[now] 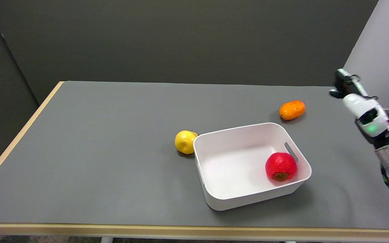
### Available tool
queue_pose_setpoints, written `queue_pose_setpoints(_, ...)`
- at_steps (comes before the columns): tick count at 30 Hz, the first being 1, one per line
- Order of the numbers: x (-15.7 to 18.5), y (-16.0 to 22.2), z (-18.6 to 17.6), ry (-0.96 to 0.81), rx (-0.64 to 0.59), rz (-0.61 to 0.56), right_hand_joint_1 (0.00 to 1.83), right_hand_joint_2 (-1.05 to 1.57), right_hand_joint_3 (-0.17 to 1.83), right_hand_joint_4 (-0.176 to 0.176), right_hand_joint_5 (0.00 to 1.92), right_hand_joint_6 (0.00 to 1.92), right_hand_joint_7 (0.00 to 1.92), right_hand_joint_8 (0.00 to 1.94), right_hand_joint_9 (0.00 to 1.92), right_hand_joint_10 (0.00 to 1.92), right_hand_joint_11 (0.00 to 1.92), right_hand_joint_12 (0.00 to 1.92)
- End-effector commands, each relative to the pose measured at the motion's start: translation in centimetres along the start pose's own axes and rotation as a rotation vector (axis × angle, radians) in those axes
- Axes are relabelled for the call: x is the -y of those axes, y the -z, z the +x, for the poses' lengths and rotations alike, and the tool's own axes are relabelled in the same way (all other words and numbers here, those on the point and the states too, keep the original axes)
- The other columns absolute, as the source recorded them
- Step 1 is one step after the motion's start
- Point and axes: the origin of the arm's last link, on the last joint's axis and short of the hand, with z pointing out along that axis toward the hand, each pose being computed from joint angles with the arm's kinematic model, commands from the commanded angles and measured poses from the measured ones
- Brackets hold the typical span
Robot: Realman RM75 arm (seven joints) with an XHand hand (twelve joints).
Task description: Place tomato into white box.
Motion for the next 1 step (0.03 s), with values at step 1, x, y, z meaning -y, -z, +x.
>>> queue_pose_setpoints(1, -2.41, 1.08, 4.10, -0.081, -0.308, -0.157, 0.06, 0.59, 0.97, 0.005, 0.02, 0.20, 0.00, 0.08, 0.00, 0.17, 0.00, 0.43)
